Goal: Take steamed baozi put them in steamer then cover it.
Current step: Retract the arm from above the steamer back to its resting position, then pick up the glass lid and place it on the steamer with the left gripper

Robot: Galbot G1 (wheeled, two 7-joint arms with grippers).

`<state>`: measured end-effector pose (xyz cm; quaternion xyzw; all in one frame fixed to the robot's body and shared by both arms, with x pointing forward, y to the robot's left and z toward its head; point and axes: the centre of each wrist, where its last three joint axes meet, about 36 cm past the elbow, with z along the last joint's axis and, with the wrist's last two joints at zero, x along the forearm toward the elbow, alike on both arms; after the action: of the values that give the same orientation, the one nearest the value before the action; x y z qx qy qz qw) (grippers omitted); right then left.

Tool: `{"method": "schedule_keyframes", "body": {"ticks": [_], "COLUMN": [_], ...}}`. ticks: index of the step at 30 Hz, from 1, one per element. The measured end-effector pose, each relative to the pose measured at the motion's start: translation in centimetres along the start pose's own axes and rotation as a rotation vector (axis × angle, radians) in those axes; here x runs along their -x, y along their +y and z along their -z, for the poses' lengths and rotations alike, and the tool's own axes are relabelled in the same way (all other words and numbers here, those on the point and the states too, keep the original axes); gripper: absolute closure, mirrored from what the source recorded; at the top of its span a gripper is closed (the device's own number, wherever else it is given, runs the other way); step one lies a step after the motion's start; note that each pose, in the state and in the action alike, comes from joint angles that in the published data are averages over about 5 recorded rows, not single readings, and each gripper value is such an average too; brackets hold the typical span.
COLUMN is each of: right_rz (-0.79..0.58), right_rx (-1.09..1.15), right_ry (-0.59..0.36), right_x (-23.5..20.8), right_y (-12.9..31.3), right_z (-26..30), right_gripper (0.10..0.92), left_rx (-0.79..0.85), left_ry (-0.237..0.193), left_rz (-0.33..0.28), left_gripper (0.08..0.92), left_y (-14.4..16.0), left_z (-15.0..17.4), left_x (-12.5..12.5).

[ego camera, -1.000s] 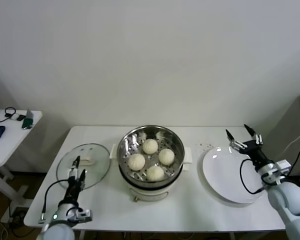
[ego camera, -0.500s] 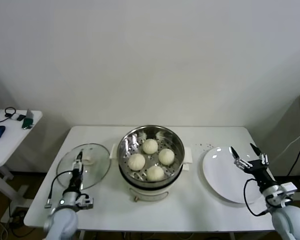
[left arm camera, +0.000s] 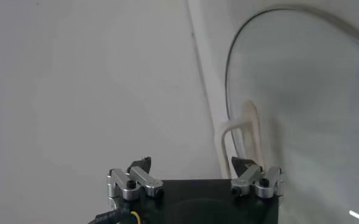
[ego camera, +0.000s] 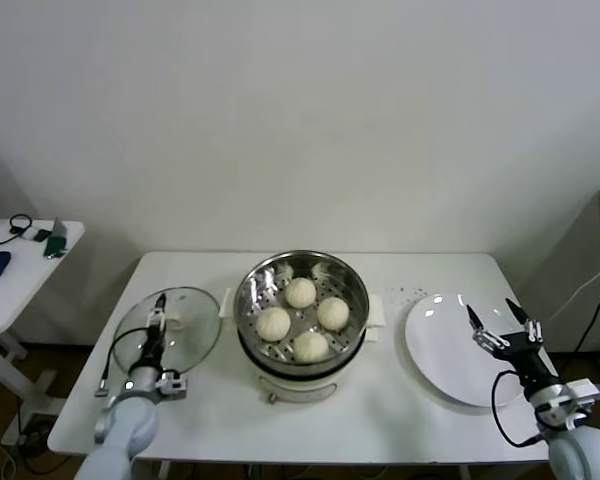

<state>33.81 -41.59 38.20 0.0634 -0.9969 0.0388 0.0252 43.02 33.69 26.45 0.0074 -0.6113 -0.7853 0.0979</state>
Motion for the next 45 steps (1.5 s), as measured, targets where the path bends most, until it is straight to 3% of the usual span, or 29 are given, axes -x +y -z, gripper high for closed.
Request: {"method": "schedule_keyframes", "body": {"ticks": [15,38,45], "right_rz": [-0.003,0.009,0.010], "right_rx": [-0.020,-0.055,-0.064], "right_ry": [0.018,0.018,0.015], "right_x": [-1.3,-1.1,-0.9], "right_y": [-0.4,-0.6,-1.0], "right_z": [-0.8,-1.6,-1.5], "right_gripper": [0.200,0.200,0.200], "left_rx": [-0.013,-0.064,-0.071], "left_ry": [-0.001,0.004,0.017], "left_rz": [0.002,-0.006,0.021], "left_gripper": [0.192,0.822,0.844], "left_y": [-0.5,-1.4,-0.6], "left_z": [0.5,-0.1,-0.7], "left_x": [2.6,2.5,1.8]}}
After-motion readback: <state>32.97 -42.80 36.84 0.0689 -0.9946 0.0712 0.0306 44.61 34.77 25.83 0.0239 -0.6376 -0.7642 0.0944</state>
